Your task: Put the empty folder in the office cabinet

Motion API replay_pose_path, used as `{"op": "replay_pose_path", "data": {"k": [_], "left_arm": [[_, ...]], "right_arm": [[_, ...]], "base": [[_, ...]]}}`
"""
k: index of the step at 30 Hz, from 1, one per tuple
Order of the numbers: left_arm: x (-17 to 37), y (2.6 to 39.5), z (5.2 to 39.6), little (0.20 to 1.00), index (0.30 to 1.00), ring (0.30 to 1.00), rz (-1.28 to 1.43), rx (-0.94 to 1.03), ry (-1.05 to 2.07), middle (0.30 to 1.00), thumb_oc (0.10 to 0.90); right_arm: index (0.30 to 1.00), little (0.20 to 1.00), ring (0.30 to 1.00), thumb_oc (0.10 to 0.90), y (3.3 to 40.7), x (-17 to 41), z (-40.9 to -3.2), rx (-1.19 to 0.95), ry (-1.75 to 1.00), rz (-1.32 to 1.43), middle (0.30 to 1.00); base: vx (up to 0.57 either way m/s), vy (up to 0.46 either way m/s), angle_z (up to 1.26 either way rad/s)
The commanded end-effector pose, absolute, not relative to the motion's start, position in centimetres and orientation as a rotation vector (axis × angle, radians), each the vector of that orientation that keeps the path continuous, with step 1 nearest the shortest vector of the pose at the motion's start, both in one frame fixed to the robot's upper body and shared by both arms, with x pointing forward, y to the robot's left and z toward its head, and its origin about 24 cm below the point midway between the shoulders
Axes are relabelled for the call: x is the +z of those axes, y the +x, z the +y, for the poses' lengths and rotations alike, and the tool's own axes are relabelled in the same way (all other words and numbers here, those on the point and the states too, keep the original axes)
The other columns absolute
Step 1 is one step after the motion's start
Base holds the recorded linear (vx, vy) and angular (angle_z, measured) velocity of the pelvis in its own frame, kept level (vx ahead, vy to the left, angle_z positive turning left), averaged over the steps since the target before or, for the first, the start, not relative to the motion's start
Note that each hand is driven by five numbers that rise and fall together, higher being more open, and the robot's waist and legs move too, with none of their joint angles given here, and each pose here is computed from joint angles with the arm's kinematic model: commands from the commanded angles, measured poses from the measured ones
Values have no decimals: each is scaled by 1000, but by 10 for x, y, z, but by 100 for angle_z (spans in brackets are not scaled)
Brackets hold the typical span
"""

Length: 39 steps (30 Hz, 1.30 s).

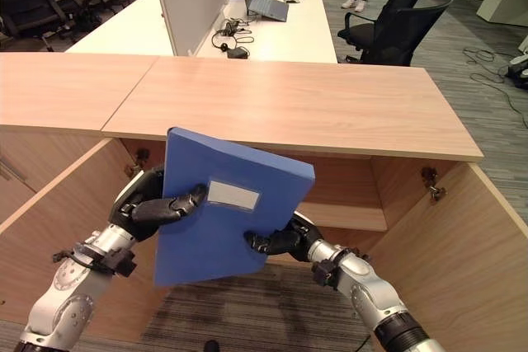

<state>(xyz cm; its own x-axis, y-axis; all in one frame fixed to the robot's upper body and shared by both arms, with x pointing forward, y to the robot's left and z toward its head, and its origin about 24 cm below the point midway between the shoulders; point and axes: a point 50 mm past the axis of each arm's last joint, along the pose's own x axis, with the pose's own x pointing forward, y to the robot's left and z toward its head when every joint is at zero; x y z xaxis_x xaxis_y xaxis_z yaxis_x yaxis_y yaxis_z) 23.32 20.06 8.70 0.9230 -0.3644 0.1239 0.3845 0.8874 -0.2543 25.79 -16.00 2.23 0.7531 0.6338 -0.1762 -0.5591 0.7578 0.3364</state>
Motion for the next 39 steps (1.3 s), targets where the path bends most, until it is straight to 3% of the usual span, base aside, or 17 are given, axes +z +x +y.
{"op": "replay_pose_path", "data": {"k": [1, 2, 3, 4, 14, 19, 39], "left_arm": [[139, 237, 146, 300, 300, 300, -418, -654, -497, 300, 400], [136, 237, 149, 300, 300, 300, -408, -632, -492, 300, 400], [132, 238, 152, 356, 356, 356, -398, -607, -482, 356, 438], [127, 238, 157, 900, 900, 900, -383, -570, -462, 900, 800], [73, 225, 224, 900, 900, 900, -210, -148, -120, 900, 800], [18, 203, 254, 900, 900, 900, 19, 87, -88, 900, 800], [-54, 171, 259, 900, 900, 900, 389, 115, -27, 900, 800]], "right_arm": [[300, 300, 300, 400, 266, 115, -75, 973, 729, -179, 300], [300, 300, 300, 400, 266, 117, -77, 959, 743, -192, 300], [300, 300, 300, 400, 265, 116, -78, 954, 751, -195, 300], [300, 300, 300, 400, 265, 115, -79, 943, 757, -195, 300], [300, 300, 300, 400, 258, 54, -141, 573, 637, -29, 300], [300, 300, 300, 400, 242, -4, -179, 219, 638, 154, 300], [300, 300, 300, 400, 234, -48, -212, -205, 817, 225, 300]], "base": [[0, 0, 0], [0, 0, 0], [0, 0, 0], [0, 0, 0], [28, 4, 1], [27, 7, 6], [1, 2, 21]]}}
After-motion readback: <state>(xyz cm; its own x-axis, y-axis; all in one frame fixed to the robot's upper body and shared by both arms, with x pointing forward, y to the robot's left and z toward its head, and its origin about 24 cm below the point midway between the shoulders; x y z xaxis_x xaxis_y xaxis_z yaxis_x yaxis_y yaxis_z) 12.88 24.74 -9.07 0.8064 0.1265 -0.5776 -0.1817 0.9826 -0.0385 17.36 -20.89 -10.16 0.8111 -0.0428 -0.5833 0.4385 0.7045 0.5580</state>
